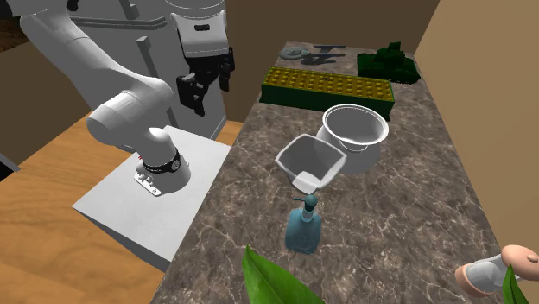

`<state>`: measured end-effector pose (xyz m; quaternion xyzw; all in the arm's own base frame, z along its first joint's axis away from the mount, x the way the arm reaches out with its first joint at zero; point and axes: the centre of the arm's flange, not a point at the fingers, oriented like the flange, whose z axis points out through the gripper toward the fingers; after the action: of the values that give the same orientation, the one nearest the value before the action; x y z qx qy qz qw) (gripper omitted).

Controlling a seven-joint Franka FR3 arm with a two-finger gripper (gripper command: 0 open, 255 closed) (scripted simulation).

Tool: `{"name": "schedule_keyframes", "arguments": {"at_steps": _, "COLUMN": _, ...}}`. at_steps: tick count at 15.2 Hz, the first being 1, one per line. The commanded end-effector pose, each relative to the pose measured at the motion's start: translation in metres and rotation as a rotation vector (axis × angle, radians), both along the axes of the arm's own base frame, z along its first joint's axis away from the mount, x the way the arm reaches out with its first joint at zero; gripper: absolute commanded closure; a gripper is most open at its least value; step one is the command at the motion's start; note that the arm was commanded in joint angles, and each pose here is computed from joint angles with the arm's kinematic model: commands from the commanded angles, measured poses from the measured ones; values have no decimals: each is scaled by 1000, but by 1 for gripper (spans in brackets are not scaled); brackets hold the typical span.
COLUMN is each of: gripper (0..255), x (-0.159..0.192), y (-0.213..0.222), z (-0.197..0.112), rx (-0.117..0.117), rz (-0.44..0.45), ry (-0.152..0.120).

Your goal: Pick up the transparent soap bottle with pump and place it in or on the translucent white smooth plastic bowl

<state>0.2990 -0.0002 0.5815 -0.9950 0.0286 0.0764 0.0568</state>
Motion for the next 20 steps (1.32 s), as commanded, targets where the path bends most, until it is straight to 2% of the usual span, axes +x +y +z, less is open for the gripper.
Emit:
{"name": "schedule_keyframes", "arguments": {"at_steps": 1, "gripper": 0, "x": 0, "y": 0, "z": 0, "rx": 0, "rz": 0, "ry": 0}}
{"name": "schedule_keyframes", "arguments": {"at_steps": 20, "gripper": 0, "x": 231, "y": -57, "z": -120, "rx": 30, "rz": -12, "ry": 100}}
